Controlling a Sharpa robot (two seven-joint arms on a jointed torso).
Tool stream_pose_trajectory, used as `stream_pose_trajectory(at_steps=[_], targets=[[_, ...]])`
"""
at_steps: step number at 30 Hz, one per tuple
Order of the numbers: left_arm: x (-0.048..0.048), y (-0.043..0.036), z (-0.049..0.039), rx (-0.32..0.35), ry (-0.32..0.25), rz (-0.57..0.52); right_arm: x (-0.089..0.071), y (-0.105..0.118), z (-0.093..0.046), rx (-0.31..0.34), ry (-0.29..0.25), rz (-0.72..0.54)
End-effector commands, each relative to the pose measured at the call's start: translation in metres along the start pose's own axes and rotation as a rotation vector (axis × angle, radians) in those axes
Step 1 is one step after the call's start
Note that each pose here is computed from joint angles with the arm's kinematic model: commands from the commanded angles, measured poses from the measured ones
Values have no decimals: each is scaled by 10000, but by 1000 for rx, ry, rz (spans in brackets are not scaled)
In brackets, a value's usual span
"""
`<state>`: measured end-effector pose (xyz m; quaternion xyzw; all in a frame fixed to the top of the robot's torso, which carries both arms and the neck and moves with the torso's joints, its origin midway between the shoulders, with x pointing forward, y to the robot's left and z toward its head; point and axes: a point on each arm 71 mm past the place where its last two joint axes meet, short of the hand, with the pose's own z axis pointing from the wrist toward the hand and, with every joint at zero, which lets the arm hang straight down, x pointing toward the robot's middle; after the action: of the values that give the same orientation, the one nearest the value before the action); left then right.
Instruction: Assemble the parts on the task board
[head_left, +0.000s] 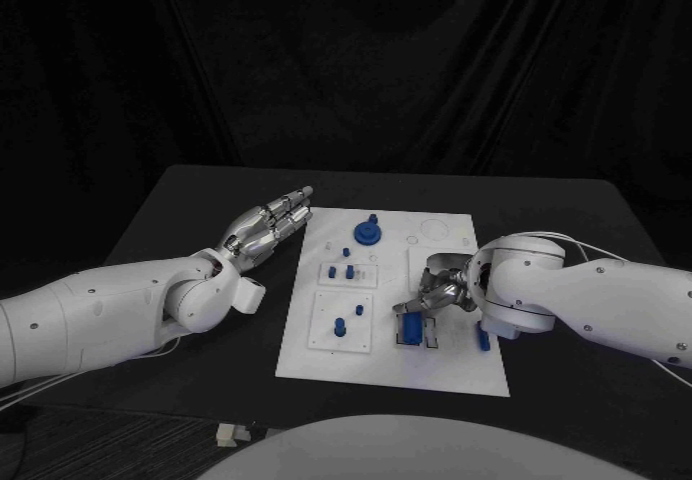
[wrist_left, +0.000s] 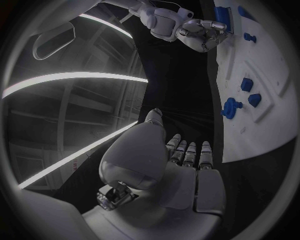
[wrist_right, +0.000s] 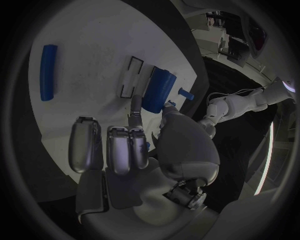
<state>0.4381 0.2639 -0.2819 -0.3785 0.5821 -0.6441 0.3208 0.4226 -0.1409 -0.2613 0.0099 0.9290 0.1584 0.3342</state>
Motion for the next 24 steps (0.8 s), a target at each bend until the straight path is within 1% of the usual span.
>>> stream_pose_trajectory(at_steps=[1, 17, 24], targets=[[17, -58, 0, 83, 10, -15, 22, -5, 4, 11, 11, -16], [17, -55, -2, 79, 15, -19, 23, -1, 3, 10, 8, -13], [15, -54, -5, 78, 16, -20, -2, -54, -25, 12, -24, 14]])
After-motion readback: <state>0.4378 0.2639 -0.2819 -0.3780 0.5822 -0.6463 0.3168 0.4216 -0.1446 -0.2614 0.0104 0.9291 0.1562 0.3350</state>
